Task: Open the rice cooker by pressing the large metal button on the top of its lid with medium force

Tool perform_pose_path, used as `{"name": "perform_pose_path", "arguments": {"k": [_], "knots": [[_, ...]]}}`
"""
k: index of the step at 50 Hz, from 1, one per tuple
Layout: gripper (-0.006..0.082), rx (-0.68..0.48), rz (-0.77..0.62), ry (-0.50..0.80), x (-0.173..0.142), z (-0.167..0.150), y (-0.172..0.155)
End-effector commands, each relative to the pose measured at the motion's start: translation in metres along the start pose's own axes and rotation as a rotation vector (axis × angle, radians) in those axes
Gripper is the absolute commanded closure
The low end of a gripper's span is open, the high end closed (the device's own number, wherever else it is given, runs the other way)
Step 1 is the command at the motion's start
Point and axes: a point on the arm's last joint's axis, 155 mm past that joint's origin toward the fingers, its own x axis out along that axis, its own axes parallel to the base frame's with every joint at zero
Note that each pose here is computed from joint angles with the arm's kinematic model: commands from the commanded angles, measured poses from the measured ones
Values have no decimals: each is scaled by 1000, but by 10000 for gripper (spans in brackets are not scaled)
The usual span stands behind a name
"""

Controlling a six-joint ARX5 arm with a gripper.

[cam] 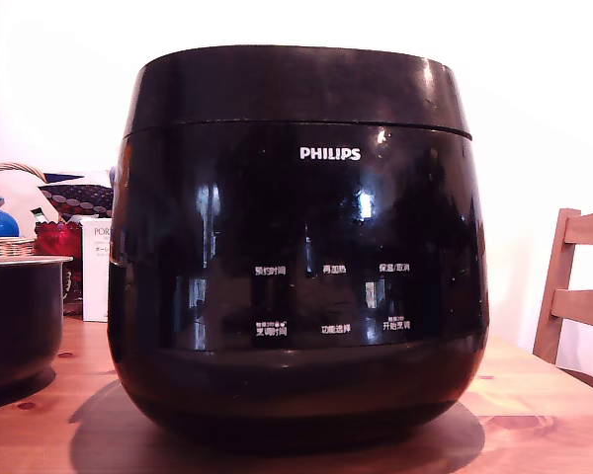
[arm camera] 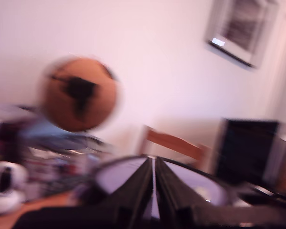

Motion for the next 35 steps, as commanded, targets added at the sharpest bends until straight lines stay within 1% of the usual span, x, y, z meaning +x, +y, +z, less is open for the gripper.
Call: {"name": "perform_pose_path", "arguments": {"k": [1, 6, 21, 28, 30, 35], "knots": [[789, -28, -31, 42, 4, -5, -4], [789, -46, -77, 78, 9, -6, -12], [789, -75, -149, 136, 28, -12, -18], [789, -43, -220, 140, 38, -11, -30], [789, -46, -233, 143, 42, -12, -33], [789, -9, -255, 148, 51, -14, -37]]}}
